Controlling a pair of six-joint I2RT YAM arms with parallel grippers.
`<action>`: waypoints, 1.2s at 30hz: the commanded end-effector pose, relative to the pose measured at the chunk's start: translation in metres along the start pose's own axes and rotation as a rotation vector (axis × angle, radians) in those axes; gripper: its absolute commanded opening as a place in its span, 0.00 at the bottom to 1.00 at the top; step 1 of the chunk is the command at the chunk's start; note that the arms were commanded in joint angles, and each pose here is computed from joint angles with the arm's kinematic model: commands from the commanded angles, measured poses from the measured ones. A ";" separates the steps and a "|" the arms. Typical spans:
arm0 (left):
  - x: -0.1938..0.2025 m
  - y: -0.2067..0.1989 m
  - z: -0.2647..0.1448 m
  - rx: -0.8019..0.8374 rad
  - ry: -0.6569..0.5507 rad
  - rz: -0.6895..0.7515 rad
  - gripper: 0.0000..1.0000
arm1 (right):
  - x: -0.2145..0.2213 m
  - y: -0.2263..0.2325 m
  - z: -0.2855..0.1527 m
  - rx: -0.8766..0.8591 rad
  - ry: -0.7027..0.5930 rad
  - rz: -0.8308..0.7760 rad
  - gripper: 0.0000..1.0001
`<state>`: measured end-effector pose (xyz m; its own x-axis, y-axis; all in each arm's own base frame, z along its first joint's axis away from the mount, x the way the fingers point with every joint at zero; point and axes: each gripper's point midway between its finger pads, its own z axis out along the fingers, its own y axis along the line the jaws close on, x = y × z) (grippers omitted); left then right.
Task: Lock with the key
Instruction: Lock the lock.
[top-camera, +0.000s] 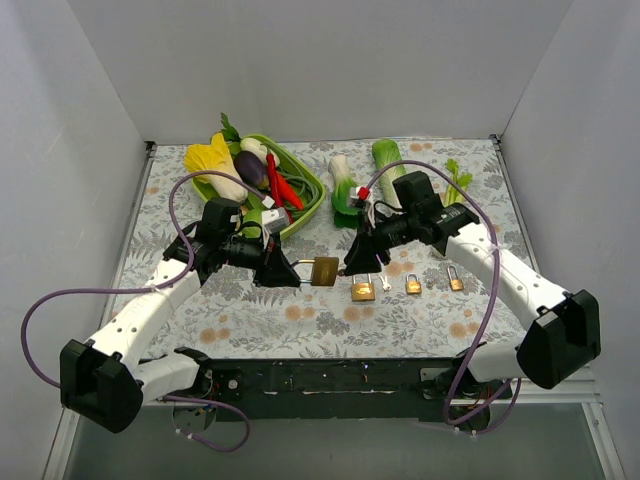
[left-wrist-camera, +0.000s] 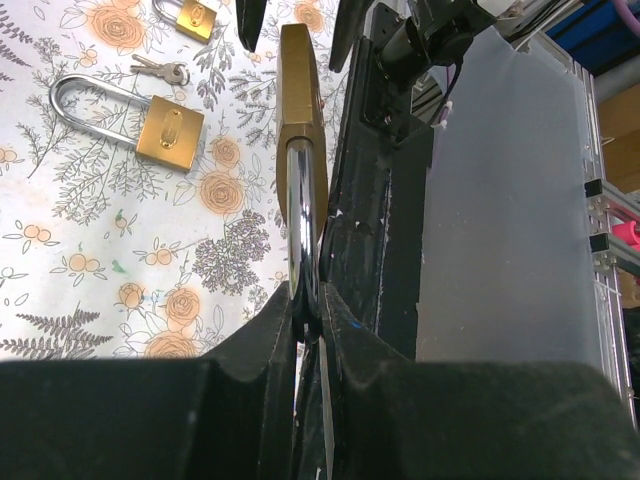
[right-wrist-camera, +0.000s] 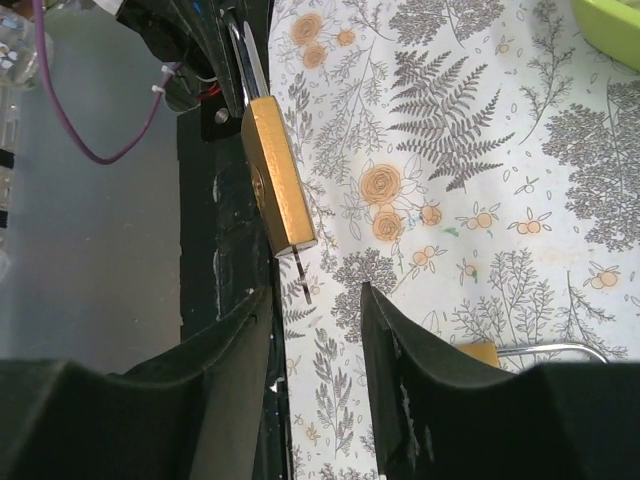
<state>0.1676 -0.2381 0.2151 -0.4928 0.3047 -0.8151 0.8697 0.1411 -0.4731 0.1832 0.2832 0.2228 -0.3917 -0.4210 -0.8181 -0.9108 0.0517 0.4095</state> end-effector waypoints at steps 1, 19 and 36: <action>-0.022 -0.025 -0.007 0.091 -0.075 0.126 0.00 | -0.009 0.012 -0.002 -0.108 -0.016 -0.023 0.47; -0.036 -0.037 -0.010 0.130 -0.108 0.151 0.00 | -0.019 0.049 0.034 -0.334 -0.028 0.029 0.62; -0.039 -0.023 -0.003 0.103 -0.096 0.072 0.41 | -0.032 0.050 0.037 -0.326 -0.030 -0.002 0.01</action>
<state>0.1645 -0.2468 0.2416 -0.4836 0.2397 -0.8419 0.8725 0.0544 -0.4857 0.1473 0.3243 0.2194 -0.4610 -0.4520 -0.7637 -0.8040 -0.1514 0.5750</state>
